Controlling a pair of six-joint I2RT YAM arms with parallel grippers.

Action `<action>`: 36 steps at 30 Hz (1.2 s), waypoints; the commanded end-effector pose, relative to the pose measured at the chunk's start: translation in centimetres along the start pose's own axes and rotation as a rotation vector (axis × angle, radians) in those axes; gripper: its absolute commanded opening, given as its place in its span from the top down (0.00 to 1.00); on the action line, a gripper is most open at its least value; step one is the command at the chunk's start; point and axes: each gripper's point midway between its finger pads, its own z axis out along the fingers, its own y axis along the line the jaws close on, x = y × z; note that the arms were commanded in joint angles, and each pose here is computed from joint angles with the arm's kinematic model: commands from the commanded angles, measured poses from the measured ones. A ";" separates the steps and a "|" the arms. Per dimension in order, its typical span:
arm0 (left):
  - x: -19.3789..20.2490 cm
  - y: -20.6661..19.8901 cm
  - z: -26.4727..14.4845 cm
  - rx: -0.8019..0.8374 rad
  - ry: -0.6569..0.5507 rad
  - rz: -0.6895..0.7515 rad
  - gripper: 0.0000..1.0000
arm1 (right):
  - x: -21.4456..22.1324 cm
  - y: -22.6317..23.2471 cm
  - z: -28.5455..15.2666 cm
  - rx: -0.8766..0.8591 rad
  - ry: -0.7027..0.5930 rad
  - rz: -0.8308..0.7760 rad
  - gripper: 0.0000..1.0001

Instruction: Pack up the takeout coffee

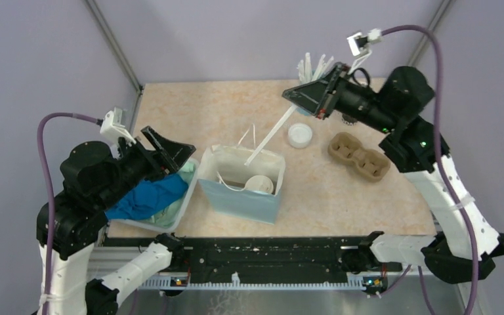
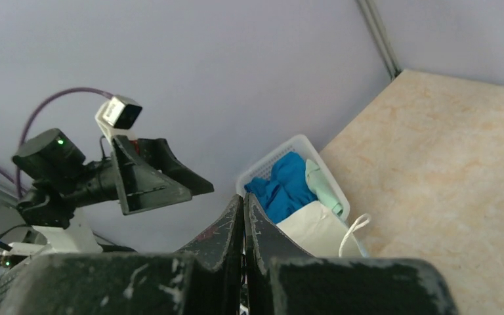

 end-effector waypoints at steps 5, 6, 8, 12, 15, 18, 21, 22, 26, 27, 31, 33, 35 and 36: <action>-0.9 0.2 2.5 -0.029 -0.026 0.030 0.21 | 6.2 -2.0 5.6 0.069 0.153 -0.187 1.00; -1.0 0.3 2.7 -0.034 -0.026 0.039 0.20 | 7.6 -1.9 6.2 0.060 0.190 -0.212 1.00; -1.3 0.6 3.1 -0.050 -0.037 0.069 0.20 | 10.1 -2.0 7.1 0.051 0.251 -0.265 1.00; -2.3 1.2 3.9 -0.094 -0.059 0.156 0.20 | 14.4 -2.6 8.4 0.055 0.367 -0.401 1.00; -3.1 1.6 4.5 -0.126 -0.070 0.233 0.20 | 17.3 -3.9 9.3 0.082 0.444 -0.419 1.00; -4.0 1.8 4.9 -0.145 -0.087 0.298 0.20 | 19.3 -4.7 10.0 0.100 0.470 -0.382 0.99; -4.9 1.7 5.2 -0.150 -0.114 0.360 0.20 | 20.0 -5.0 10.9 0.119 0.468 -0.347 0.74; -5.2 1.7 5.3 -0.152 -0.124 0.377 0.20 | 19.6 -4.9 11.1 0.134 0.459 -0.342 0.66; -6.4 0.5 5.8 -0.123 -0.150 0.423 0.17 | 16.2 -4.6 11.2 0.233 0.407 -0.336 0.41; -6.7 0.0 5.9 -0.108 -0.154 0.431 0.17 | 15.0 -4.4 10.8 0.255 0.390 -0.341 0.36; -8.0 -1.4 6.1 -0.064 -0.198 0.465 0.16 | 10.6 -3.7 8.3 0.334 0.328 -0.371 0.15; -8.7 -2.1 6.0 -0.042 -0.227 0.469 0.15 | 8.6 -3.2 6.5 0.370 0.287 -0.365 0.02; -9.2 -2.9 5.7 -0.017 -0.248 0.462 0.14 | 6.9 -2.5 4.3 0.384 0.252 -0.337 0.01; -9.4 -3.3 5.5 0.001 -0.260 0.457 0.14 | 6.1 -2.1 3.0 0.393 0.233 -0.318 0.01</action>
